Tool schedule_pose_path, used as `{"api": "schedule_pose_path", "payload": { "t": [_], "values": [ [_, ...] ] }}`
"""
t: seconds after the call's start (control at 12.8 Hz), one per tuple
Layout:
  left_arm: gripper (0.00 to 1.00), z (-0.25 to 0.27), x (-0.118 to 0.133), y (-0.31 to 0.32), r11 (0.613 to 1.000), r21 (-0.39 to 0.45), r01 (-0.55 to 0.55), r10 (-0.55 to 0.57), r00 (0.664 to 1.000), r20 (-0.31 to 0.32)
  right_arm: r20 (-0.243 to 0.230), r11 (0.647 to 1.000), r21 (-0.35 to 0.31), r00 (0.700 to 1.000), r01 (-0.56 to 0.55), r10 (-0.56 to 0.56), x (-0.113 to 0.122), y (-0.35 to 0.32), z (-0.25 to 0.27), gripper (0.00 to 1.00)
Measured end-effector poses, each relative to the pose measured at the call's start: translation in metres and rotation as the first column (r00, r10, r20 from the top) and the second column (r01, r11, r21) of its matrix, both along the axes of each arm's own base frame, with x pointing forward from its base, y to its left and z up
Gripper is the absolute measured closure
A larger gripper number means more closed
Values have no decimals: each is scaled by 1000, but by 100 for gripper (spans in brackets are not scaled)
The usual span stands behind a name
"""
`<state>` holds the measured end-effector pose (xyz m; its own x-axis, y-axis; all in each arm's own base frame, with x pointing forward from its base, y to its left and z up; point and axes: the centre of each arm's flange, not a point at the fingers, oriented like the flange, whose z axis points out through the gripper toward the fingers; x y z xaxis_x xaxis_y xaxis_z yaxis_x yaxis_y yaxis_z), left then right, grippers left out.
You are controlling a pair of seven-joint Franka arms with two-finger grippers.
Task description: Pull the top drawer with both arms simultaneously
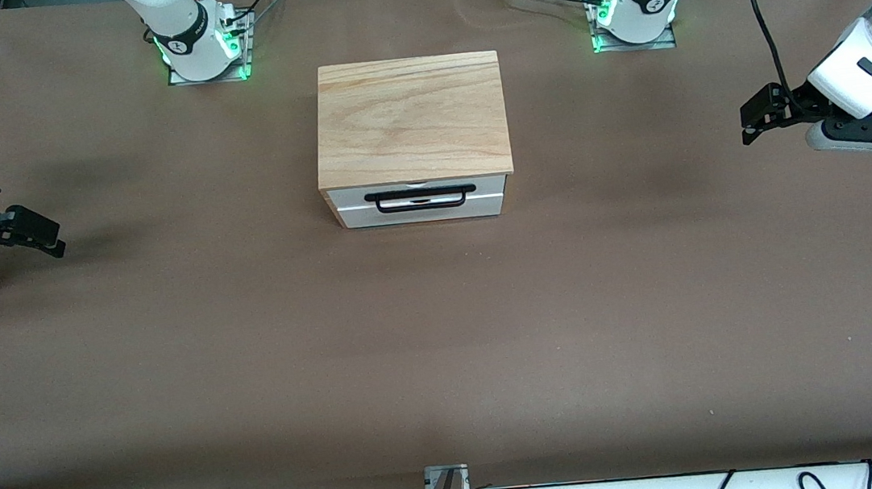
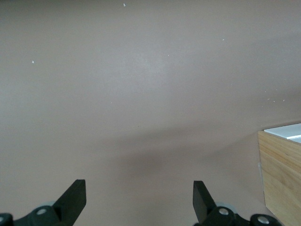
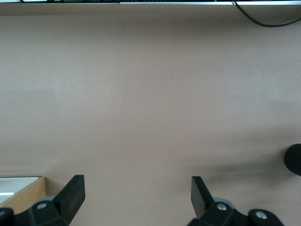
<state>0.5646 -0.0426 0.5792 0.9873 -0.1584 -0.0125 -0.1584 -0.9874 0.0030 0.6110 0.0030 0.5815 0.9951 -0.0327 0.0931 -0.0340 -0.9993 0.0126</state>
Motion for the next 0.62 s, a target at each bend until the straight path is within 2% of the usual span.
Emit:
{"api": "schedule_pose_path", "payload": {
  "t": [0.62],
  "values": [
    [0,0,0,-2,1000,0,1,-1,1000,0,-9,1000,0,1000,8,-8,-1,-4,-1,0]
  ]
}}
